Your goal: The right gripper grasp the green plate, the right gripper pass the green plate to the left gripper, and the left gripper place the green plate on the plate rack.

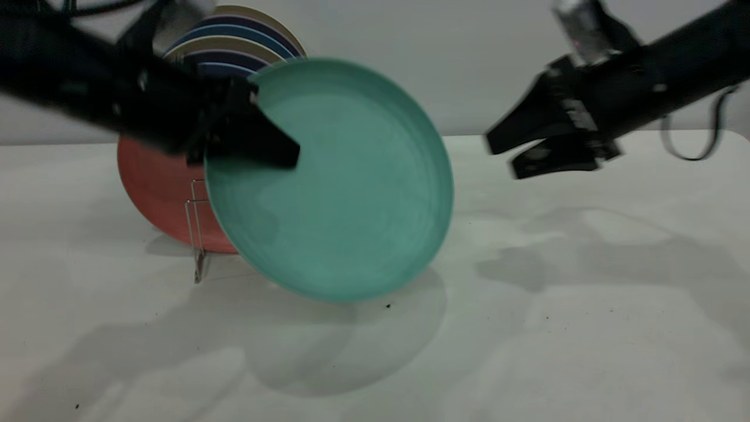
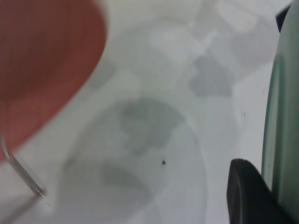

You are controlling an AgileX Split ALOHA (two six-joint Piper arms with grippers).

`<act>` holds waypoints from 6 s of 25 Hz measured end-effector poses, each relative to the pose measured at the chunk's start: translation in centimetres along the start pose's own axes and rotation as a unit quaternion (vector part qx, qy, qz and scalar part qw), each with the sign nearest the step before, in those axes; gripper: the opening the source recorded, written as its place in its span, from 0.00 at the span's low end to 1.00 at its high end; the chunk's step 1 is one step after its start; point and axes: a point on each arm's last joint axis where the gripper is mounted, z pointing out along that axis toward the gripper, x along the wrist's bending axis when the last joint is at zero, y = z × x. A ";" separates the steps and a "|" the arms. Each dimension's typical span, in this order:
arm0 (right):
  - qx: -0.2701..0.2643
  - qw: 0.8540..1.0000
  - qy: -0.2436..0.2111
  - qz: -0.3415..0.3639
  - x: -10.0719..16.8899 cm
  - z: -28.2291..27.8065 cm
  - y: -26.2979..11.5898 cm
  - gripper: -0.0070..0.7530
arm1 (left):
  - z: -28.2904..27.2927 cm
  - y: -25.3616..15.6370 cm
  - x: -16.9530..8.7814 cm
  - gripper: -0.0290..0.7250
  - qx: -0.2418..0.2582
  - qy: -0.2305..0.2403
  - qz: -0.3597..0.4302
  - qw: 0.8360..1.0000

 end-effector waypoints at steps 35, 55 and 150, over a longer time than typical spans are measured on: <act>0.085 0.989 -0.116 0.038 -4.6 -4.3 -2.4 0.75 | -6.5 11.1 -0.4 0.22 0.182 0.133 0.541 0.810; 0.088 0.989 -0.113 0.038 -4.6 -4.3 -2.4 0.75 | -2.2 8.9 3.6 0.22 0.252 0.133 0.505 0.815; -0.072 0.892 -0.434 -0.101 27.0 -23.5 -23.3 0.75 | -26.9 -6.7 -11.3 0.73 0.090 0.326 -0.112 0.935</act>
